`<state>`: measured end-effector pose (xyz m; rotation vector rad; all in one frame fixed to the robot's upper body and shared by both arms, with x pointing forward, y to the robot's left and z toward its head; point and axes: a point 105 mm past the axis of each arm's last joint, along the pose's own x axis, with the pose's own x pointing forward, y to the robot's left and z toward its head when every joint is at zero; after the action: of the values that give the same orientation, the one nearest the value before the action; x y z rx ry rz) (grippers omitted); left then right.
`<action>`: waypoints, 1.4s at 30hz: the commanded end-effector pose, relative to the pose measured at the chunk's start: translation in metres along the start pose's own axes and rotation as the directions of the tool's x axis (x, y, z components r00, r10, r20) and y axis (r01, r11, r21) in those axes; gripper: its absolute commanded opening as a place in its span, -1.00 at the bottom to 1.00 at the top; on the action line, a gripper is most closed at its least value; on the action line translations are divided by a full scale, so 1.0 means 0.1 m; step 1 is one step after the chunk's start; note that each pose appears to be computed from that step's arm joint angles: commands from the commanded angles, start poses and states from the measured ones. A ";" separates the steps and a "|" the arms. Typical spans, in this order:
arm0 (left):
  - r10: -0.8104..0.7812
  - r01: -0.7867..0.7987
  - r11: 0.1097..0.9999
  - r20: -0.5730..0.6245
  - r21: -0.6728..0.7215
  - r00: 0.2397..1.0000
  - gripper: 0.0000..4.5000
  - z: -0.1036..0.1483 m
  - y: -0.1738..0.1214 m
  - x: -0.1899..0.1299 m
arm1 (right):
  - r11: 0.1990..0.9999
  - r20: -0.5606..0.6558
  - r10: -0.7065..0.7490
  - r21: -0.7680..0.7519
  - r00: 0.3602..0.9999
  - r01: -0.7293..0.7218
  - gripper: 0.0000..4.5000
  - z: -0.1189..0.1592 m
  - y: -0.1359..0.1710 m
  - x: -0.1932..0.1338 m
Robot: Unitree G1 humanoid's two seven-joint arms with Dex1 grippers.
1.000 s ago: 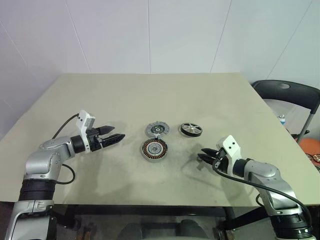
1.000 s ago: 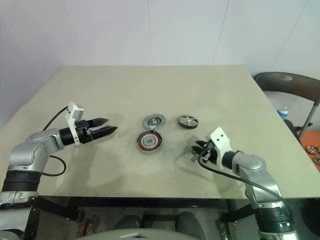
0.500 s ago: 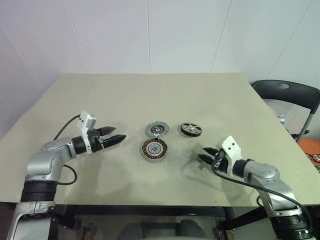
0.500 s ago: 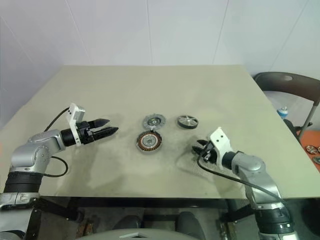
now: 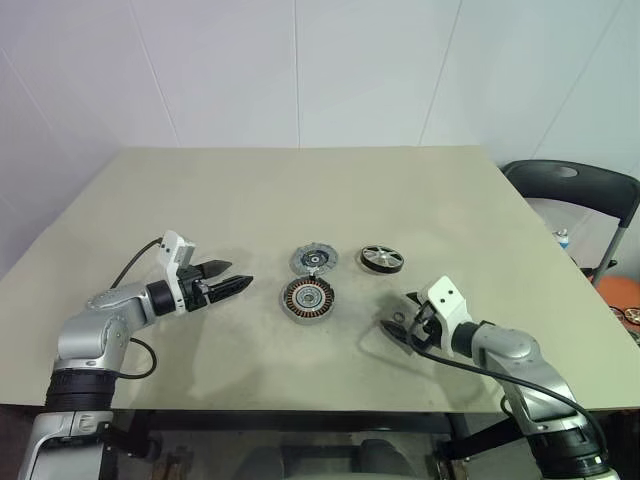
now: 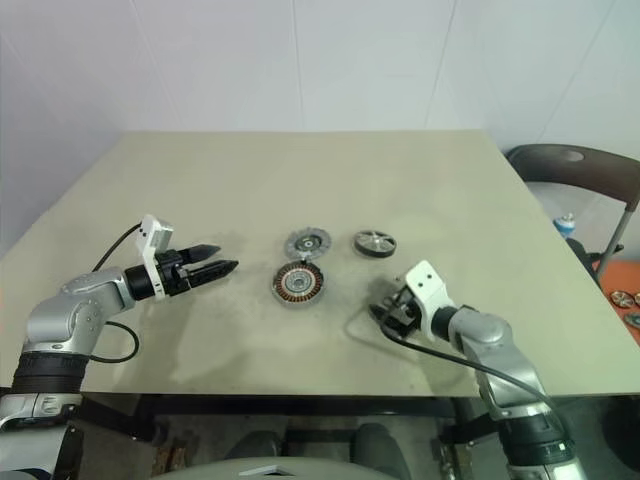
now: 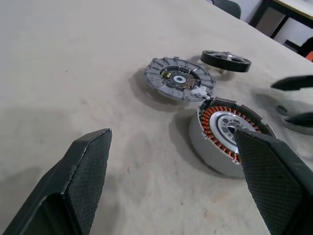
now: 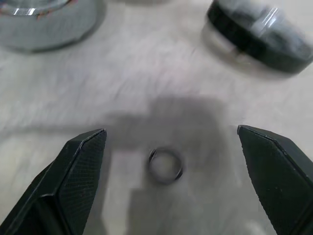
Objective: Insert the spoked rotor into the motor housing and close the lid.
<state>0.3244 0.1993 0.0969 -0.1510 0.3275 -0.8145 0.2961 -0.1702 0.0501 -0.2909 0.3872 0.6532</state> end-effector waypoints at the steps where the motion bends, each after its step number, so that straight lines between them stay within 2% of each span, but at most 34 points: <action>1: -0.003 0.001 0.999 0.052 0.038 0.999 0.89 0.14 -0.04 -0.02 | 1.000 0.032 0.016 0.022 0.999 -0.016 1.00 0.11 -0.01 0.05; 7: 0.004 -0.006 0.999 0.056 0.037 0.998 0.89 0.13 -0.04 -0.03 | 0.983 0.021 0.091 0.158 0.996 -0.093 1.00 0.09 0.05 0.04; 11: 0.007 -0.009 0.999 0.057 0.036 0.998 0.89 0.13 -0.03 -0.03 | 0.933 0.056 0.197 0.296 0.979 -0.204 1.00 0.11 0.13 -0.07; 15: 0.009 -0.011 0.999 0.054 0.034 0.998 0.89 0.12 -0.03 -0.03 | 0.934 0.084 0.208 0.277 0.974 -0.224 1.00 0.17 0.13 -0.11; 19: 0.008 -0.010 0.999 0.053 0.037 0.999 0.89 0.13 -0.02 -0.03 | 0.970 0.028 0.137 0.200 0.990 -0.139 1.00 0.04 0.02 -0.08; 25: 0.009 -0.011 0.999 0.052 0.043 0.999 0.89 0.15 -0.01 -0.03 | 0.984 0.014 0.078 0.161 0.997 -0.079 1.00 -0.03 -0.07 -0.06; 35: 0.011 -0.013 0.999 0.050 0.043 0.999 0.89 0.14 -0.01 -0.04 | 0.980 -0.026 0.110 0.170 0.994 -0.104 1.00 -0.18 0.00 -0.09; 42: 0.007 -0.009 0.999 0.050 0.039 0.999 0.89 0.13 -0.03 -0.06 | 0.979 -0.011 0.122 0.164 0.992 -0.118 1.00 -0.13 0.03 -0.09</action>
<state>0.3216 0.1991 0.0925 -0.1609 0.3313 -0.7999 0.2855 -0.1826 0.0382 -0.1156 0.4880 0.7063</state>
